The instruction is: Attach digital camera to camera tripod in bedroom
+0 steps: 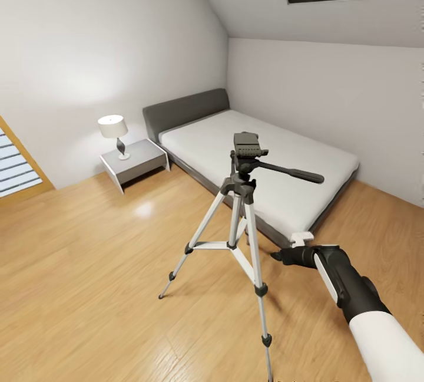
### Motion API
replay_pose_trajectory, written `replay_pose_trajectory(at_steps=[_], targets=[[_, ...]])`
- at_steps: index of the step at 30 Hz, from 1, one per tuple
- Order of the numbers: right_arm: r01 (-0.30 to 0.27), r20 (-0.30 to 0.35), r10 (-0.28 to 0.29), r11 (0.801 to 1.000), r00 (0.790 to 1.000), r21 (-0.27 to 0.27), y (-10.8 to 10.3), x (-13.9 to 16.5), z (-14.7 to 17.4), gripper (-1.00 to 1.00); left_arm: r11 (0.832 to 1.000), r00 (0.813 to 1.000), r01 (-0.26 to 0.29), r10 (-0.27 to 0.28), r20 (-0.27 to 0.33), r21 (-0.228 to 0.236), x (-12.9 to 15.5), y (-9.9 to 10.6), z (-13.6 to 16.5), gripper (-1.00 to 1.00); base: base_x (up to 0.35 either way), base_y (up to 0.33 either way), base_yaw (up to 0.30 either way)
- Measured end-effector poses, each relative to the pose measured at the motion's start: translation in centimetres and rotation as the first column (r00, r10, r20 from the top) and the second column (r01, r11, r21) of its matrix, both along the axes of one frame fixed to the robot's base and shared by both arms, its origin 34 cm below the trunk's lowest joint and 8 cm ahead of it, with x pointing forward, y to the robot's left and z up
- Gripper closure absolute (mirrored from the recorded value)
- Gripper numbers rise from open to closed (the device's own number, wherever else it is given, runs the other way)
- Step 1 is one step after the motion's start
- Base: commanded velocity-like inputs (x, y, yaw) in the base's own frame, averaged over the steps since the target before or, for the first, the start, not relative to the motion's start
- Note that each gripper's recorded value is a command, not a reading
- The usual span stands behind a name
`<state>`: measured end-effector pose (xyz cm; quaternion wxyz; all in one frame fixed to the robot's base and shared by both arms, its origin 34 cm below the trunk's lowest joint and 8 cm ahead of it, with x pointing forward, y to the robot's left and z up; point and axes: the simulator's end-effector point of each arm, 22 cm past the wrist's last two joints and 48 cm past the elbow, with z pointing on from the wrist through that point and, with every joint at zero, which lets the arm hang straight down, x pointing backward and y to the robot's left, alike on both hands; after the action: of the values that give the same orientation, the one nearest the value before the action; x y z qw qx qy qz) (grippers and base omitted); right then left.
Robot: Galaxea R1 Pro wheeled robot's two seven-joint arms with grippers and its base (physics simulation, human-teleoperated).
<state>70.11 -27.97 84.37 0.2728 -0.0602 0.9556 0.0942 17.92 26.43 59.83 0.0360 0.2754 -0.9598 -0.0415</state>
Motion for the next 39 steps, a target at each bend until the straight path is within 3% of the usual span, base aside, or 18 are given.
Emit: replay_pose_trajectory(at_steps=[13,31,36,39], targets=[[0.004,-0.005,-0.004,1.000,1.000,-0.022,-1.1,-0.2,-0.2,-1.00,1.000,1.000,0.000,0.000,0.000,0.000,0.0,0.0,0.0,1.00,0.000,-0.001,-0.078],[-0.005,-0.011,0.005,1.000,1.000,-0.005,-0.1,-0.3,-0.4,-1.00,1.000,1.000,-0.001,0.001,0.000,0.003,0.0,0.2,0.0,1.00,0.000,-0.087,-0.001],[-0.031,-0.018,0.031,0.999,0.999,0.021,1.0,-0.6,-0.4,-1.00,1.000,1.000,-0.001,0.001,0.000,0.001,0.0,0.1,0.0,1.00,0.000,-0.005,0.000],[-0.092,-0.025,0.094,0.992,0.995,0.083,3.1,-1.1,-0.2,-1.00,1.000,1.000,-0.001,0.001,0.000,0.001,0.0,0.0,0.0,1.00,0.000,-0.002,0.000]])
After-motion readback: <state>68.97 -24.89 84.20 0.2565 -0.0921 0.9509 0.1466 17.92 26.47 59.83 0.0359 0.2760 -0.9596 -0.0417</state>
